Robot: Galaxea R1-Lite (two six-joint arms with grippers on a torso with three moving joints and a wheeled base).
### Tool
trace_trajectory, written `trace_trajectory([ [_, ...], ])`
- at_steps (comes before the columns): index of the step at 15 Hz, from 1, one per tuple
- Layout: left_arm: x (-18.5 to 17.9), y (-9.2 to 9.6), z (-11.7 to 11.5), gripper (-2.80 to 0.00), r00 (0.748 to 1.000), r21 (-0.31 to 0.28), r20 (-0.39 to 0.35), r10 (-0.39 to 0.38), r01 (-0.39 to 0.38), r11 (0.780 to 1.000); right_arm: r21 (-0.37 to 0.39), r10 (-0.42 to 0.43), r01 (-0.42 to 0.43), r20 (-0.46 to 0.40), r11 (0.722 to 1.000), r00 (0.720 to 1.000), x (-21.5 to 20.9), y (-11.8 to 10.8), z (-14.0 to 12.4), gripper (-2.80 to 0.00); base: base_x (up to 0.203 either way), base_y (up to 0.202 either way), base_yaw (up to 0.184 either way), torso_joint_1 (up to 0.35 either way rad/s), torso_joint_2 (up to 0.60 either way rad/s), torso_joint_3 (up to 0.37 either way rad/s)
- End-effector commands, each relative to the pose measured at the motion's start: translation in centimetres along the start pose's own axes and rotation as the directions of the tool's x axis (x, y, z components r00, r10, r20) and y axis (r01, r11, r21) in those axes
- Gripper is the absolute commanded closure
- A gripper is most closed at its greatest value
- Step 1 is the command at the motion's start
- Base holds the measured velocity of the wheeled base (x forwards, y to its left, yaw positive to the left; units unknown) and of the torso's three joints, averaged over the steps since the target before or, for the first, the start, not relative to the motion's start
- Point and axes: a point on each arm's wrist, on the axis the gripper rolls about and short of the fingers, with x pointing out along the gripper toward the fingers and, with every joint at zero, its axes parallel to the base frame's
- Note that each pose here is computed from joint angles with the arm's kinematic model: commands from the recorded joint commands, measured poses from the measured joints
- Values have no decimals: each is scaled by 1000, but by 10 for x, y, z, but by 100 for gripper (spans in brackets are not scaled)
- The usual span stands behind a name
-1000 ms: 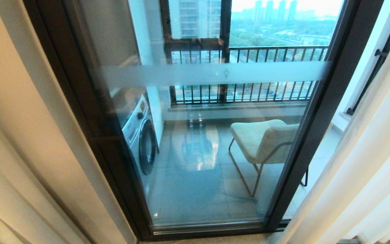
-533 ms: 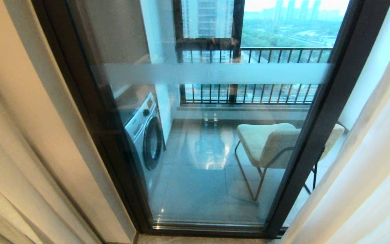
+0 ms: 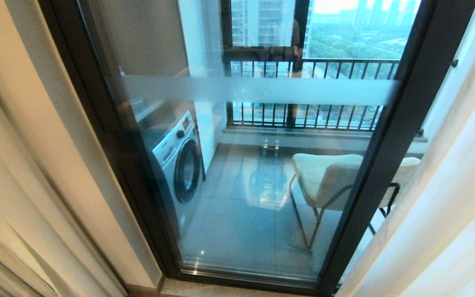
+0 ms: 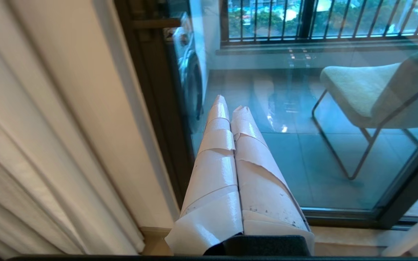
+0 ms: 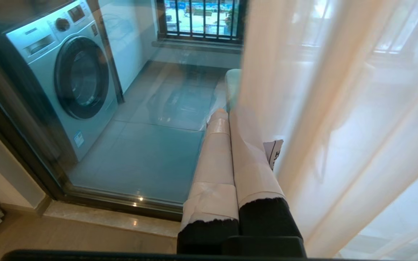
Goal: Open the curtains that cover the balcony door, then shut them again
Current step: Pull the inner curtains open on both sides
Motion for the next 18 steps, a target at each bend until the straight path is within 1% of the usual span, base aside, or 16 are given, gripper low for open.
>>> trace_trajectory([
  [1, 0, 0, 0, 0, 1000, 0, 1, 0, 0, 1000, 1, 0, 0, -1, 1000, 1000, 0, 0, 0, 0, 0, -188, -13, -1, 2, 2],
  [3, 0, 0, 0, 0, 1000, 0, 1, 0, 0, 1000, 1, 0, 0, -1, 1000, 1000, 0, 0, 0, 0, -1, -191, -58, 0, 0, 10],
  [7, 0, 0, 0, 0, 1000, 0, 1, 0, 0, 1000, 1, 0, 0, -1, 1000, 1000, 0, 0, 0, 0, -1, -187, -125, 3, 2, 3],
  [9, 0, 0, 0, 0, 1000, 0, 1, 0, 0, 1000, 1, 0, 0, -1, 1000, 1000, 0, 0, 0, 0, -2, -187, -69, 5, 2, 4],
  [18, 0, 0, 0, 0, 1000, 0, 1, 0, 0, 1000, -13, 0, 0, -1, 1000, 1000, 0, 0, 0, 0, 0, -191, 2, 4, 2, 3],
])
